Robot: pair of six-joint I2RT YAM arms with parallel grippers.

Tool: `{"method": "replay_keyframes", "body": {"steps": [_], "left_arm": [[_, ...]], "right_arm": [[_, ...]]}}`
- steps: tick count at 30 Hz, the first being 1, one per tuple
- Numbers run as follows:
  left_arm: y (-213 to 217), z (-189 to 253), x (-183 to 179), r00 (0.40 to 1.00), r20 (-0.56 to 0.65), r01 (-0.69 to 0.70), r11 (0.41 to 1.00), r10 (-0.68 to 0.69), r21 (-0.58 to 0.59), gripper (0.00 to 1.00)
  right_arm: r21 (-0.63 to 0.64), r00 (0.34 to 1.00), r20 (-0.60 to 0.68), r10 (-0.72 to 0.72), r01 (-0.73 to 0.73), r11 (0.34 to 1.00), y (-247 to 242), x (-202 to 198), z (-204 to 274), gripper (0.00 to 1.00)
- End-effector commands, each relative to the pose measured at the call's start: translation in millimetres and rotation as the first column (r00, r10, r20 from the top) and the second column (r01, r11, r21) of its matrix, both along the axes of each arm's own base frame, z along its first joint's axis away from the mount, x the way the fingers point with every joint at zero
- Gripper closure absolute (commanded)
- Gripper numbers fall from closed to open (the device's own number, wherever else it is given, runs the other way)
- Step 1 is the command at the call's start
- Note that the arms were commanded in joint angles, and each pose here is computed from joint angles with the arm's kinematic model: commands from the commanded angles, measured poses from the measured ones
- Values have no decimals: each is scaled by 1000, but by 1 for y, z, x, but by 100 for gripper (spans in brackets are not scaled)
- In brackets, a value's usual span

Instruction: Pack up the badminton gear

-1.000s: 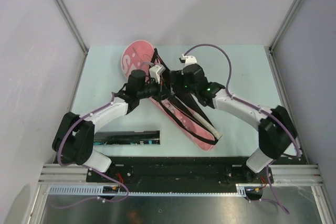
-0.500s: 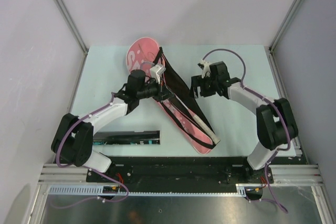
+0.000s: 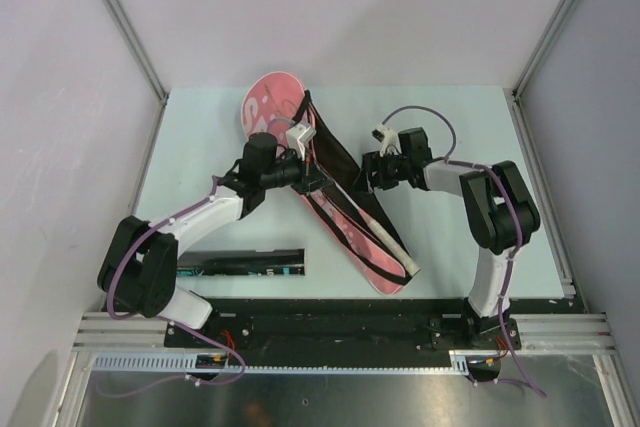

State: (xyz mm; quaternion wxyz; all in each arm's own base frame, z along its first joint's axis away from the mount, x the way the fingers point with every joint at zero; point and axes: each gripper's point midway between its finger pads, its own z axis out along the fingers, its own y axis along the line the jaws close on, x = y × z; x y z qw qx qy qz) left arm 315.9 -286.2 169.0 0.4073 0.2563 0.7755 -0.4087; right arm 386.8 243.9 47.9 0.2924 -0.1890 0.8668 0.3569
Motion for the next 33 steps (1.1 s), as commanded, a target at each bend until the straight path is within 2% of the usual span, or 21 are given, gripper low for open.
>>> {"method": "replay_keyframes", "body": {"steps": [1, 5, 6, 8, 9, 11, 12, 14, 16, 17, 18, 20, 21, 24, 29, 31, 33], "left_arm": [[-10, 60, 3, 980, 194, 64, 994, -45, -90, 100], [-10, 61, 1, 980, 191, 67, 993, -48, -94, 100], [-9, 61, 1, 980, 194, 59, 994, -40, -92, 100], [-8, 61, 2, 980, 197, 54, 995, -35, -90, 100], [-7, 60, 1, 980, 198, 50, 995, -32, -86, 100], [-4, 57, 5, 982, 187, 16, 996, 0, -83, 100], [-3, 58, 7, 983, 182, -6, 996, 22, -85, 100], [4, 59, 16, 983, 152, -92, 991, 106, -97, 100], [14, 63, 25, 969, 121, -203, 972, 217, -117, 100], [17, 60, 25, 965, 75, -241, 961, 252, -134, 100], [19, 62, 24, 960, 63, -261, 955, 271, -144, 100], [24, 63, 21, 950, 10, -306, 936, 312, -172, 100], [24, 64, 19, 950, -2, -307, 934, 312, -181, 100], [20, 65, 13, 955, -56, -297, 932, 292, -206, 100], [24, 40, 6, 948, -127, -310, 937, 291, -164, 100], [34, 23, 10, 933, -157, -344, 930, 323, -129, 100], [41, 12, 12, 927, -155, -359, 928, 341, -102, 100]], "right_arm": [[118, 996, 81, 42, -52, 992, 24, 26, 8, 23], [188, 995, 80, 65, -79, 979, 40, 29, 4, 33], [203, 992, 100, 73, -92, 975, 45, 32, 9, 45], [213, 992, 117, 49, -73, 974, 47, 35, 20, 58], [223, 990, 140, 31, -62, 973, 45, 41, 31, 70], [236, 978, 207, -29, -21, 972, 41, 52, 71, 89], [222, 978, 202, -50, 4, 975, 35, 54, 80, 100], [193, 946, 295, -134, 78, 978, 23, 71, 134, 100], [98, 946, 284, -155, 132, 986, 14, 66, 144, 100], [65, 920, 342, -190, 179, 982, 16, 71, 173, 100], [-21, 933, 310, -182, 198, 980, 12, 61, 165, 100], [-114, 904, 357, -234, 291, 950, 10, 66, 181, 100], [-188, 924, 322, -205, 275, 943, 21, 48, 171, 100], [-287, 932, 320, -167, 264, 921, 36, 35, 152, 100], [-407, 937, 307, -165, 286, 868, 35, 37, 111, 100], [-423, 945, 290, -149, 266, 866, 37, 33, 98, 99], [-407, 949, 280, -148, 257, 876, 40, 31, 94, 91]]}}
